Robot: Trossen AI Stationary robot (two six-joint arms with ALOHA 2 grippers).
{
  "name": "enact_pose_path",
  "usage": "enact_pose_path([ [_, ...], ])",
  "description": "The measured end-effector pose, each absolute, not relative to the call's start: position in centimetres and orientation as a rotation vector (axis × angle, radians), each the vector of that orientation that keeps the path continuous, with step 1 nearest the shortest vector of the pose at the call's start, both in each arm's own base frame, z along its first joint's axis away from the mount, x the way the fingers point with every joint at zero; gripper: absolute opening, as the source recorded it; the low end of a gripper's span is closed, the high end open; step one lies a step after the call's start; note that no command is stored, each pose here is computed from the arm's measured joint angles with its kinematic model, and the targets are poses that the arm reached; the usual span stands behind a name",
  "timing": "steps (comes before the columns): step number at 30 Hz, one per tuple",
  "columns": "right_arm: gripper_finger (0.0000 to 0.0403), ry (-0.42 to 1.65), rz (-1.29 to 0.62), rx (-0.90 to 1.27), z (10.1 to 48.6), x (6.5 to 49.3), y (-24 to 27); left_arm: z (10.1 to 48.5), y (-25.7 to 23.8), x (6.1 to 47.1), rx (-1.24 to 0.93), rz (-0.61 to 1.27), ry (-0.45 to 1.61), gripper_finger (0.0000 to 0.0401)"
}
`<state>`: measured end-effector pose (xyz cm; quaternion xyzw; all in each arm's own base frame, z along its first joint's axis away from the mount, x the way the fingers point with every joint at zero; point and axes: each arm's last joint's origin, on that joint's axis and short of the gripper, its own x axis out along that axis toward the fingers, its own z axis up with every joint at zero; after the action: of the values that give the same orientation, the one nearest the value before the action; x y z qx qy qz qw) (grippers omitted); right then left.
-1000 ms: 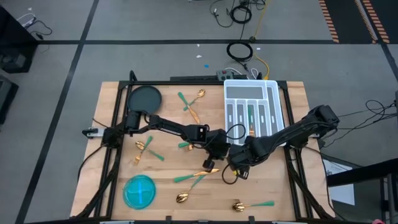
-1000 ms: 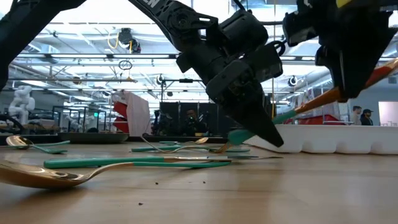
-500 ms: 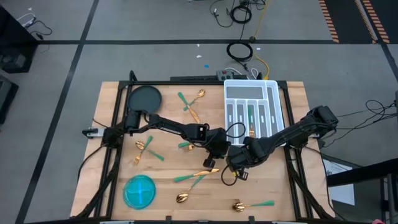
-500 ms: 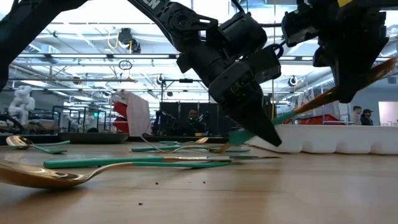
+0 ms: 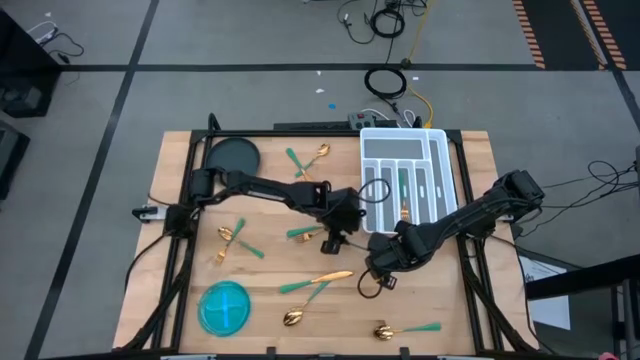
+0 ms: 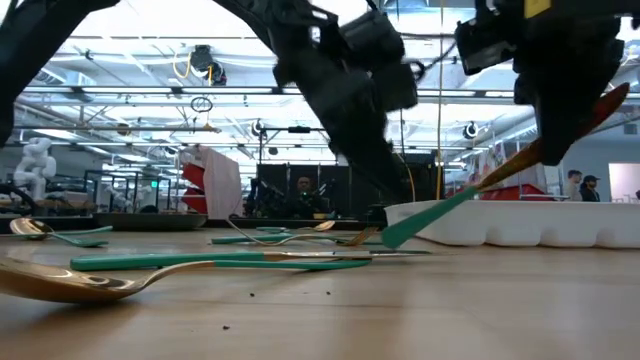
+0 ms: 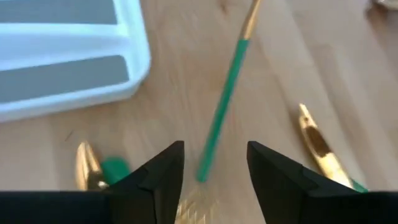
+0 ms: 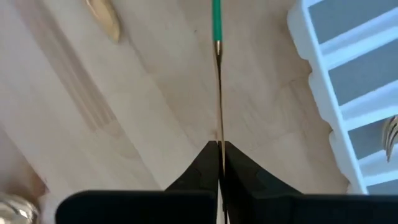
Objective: Sort silverware
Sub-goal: Put the bottom right green table knife into the middle left slot of the white silverware tray
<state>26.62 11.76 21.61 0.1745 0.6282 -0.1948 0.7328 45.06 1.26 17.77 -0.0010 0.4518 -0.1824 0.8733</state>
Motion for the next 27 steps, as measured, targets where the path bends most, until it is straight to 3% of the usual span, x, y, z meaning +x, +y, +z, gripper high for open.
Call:
enact_pose_path([
  [18,0.0000,1.094,-0.549,0.527,24.0,26.5,11.8,35.9,4.3,36.2,0.097,-0.157,0.587,0.0189],
  [23,0.0000,1.068,-0.560,0.541,24.3,26.4,11.8,37.3,4.2,35.2,0.086,-0.151,0.544,0.0190],
  [27,0.0000,1.050,-0.565,0.552,24.3,26.5,11.9,34.4,3.8,36.1,0.032,-0.239,0.584,0.0190],
])
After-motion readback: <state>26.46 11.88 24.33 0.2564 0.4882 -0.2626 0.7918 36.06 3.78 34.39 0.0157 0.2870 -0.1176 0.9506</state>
